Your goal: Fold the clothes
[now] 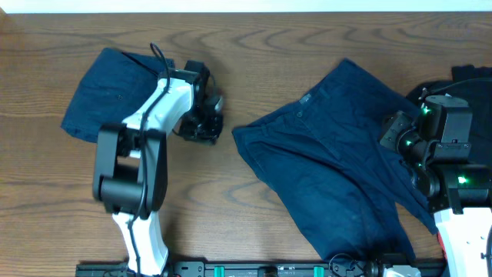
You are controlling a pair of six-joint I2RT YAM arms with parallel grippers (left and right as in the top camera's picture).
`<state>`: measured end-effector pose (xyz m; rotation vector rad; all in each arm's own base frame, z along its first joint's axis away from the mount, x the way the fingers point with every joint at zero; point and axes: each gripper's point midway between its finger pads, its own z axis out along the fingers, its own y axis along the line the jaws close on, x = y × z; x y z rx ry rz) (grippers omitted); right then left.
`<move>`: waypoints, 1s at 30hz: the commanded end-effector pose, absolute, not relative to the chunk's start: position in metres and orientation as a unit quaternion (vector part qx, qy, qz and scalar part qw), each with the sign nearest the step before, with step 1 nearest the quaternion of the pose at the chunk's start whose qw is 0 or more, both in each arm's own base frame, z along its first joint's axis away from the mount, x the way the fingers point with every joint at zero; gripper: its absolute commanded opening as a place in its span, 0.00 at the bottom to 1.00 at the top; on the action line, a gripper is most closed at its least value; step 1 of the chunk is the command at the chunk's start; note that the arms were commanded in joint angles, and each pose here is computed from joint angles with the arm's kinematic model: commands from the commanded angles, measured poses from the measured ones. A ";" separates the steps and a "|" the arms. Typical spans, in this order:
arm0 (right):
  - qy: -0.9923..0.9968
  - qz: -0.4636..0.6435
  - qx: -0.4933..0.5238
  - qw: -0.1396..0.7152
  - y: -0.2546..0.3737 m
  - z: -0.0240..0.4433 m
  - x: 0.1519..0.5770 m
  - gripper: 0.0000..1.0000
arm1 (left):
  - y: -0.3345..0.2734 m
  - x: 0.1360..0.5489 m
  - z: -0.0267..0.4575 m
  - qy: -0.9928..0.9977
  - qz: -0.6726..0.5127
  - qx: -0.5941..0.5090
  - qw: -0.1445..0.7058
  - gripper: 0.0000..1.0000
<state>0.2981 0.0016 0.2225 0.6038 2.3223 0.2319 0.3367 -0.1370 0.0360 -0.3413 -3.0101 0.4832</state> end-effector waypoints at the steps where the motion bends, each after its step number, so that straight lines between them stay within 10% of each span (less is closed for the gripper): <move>1: 0.912 0.090 0.188 0.354 0.007 0.223 0.299 0.41 | -0.181 0.333 0.085 -0.955 0.232 -0.180 -0.024 0.12; 13: 0.923 0.111 0.163 0.331 0.018 0.215 0.295 0.51 | -0.222 0.323 0.035 -0.951 0.186 -0.248 -0.004 0.13; 20: 0.925 0.112 0.161 0.326 0.019 0.214 0.293 0.58 | -0.214 0.317 -0.013 -0.957 0.161 -0.237 0.044 0.45; 24: 0.926 0.111 0.161 0.322 0.019 0.212 0.291 0.59 | -0.165 0.323 -0.035 -0.986 0.032 -0.152 0.063 0.10; 30: 0.929 0.105 0.150 0.323 0.018 0.212 0.291 0.61 | -0.076 0.319 -0.033 -0.991 -0.063 -0.027 0.112 0.06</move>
